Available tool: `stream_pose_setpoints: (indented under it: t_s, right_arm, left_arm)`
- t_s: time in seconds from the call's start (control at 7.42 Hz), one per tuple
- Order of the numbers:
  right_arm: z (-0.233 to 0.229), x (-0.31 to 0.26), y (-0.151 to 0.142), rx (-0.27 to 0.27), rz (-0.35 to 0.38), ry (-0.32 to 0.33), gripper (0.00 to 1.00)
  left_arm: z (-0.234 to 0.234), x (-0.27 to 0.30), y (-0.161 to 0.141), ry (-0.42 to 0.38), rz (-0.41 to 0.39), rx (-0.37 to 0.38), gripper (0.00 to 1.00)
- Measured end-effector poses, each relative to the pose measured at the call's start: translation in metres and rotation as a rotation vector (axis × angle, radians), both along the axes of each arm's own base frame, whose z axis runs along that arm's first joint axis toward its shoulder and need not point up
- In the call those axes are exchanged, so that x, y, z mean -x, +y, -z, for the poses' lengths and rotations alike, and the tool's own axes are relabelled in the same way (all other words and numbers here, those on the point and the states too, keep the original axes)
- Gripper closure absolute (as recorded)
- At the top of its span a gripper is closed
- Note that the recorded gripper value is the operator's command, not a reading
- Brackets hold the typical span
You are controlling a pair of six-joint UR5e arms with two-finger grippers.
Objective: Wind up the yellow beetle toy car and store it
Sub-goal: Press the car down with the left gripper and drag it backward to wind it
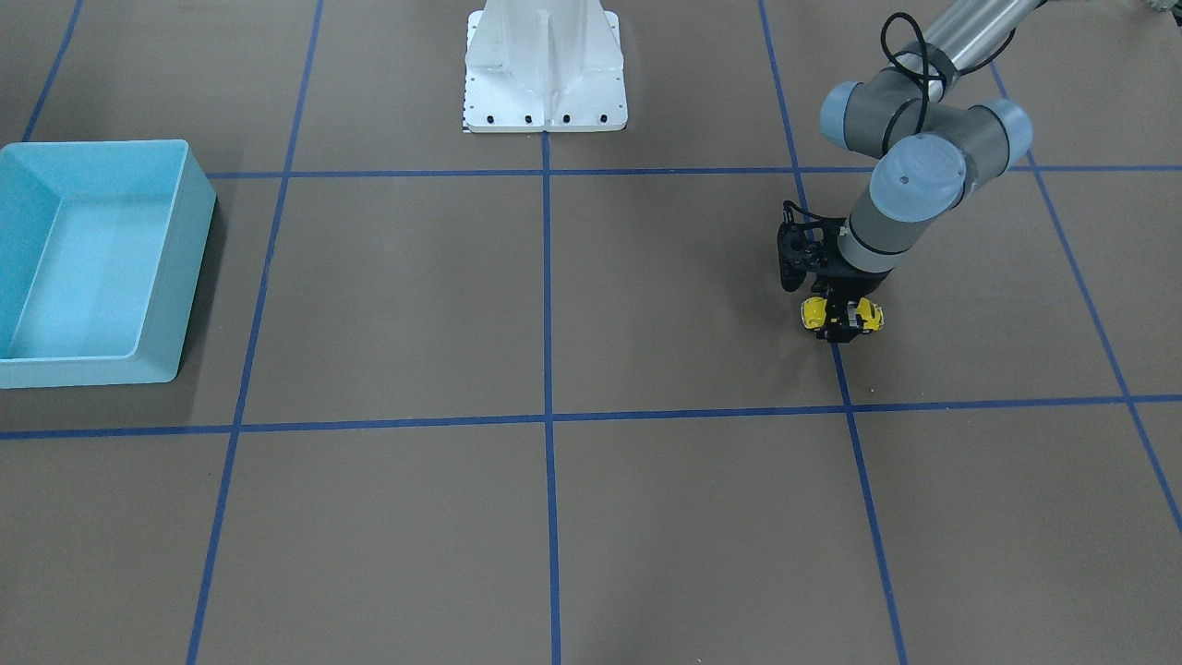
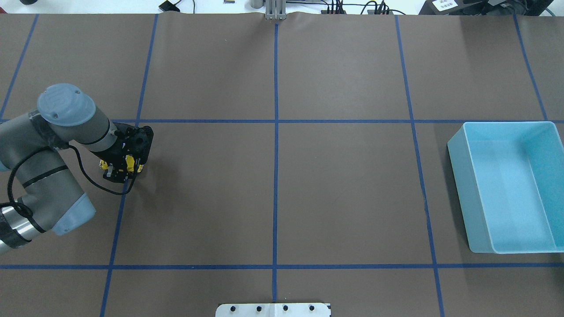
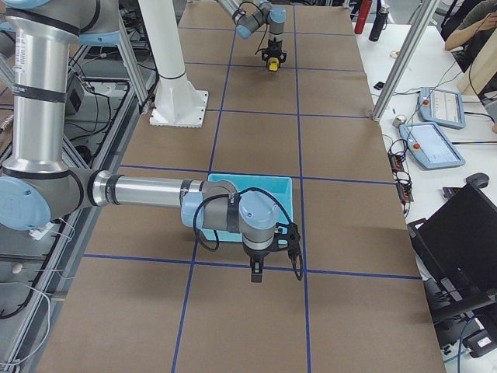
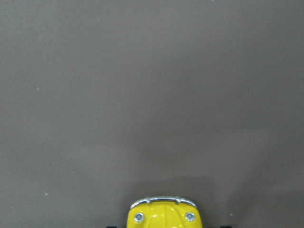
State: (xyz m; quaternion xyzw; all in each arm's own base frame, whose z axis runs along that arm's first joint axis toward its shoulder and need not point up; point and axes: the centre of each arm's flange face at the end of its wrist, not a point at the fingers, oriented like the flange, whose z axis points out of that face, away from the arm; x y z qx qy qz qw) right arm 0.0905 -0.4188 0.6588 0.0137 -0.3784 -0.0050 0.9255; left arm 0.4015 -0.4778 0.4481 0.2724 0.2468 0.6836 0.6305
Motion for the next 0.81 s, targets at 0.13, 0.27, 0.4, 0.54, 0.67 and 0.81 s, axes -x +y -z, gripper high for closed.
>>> stream_pose_setpoints:
  t_s: [0.13,0.27,0.4,0.54,0.67,0.81]
  right_arm:
    - [0.0004,0.0000,0.0001,-0.001,0.000,0.000,0.00]
    - [0.0006,0.0000,0.0001,-0.001,0.000,0.000,0.00]
    - [0.0010,0.0000,-0.0002,-0.002,0.000,0.000,0.00]
    - [0.0015,0.0000,-0.0005,-0.003,0.000,0.000,0.00]
    - [0.0016,0.0000,-0.0005,-0.003,0.000,0.000,0.00]
    - [0.0018,-0.0001,-0.0008,-0.004,0.000,0.000,0.00]
  left_arm:
    - [0.0003,-0.0005,-0.0002,0.001,-0.001,0.001,0.45]
    - [0.0004,-0.0007,-0.0002,0.002,-0.002,0.002,0.48]
    - [0.0006,-0.0006,0.0000,0.002,-0.003,0.003,0.46]
    - [0.0008,-0.0003,0.0003,0.003,-0.004,0.003,0.46]
    - [0.0008,-0.0002,0.0005,0.003,-0.004,0.003,0.46]
    - [0.0014,0.0000,0.0007,0.003,-0.004,0.002,0.46]
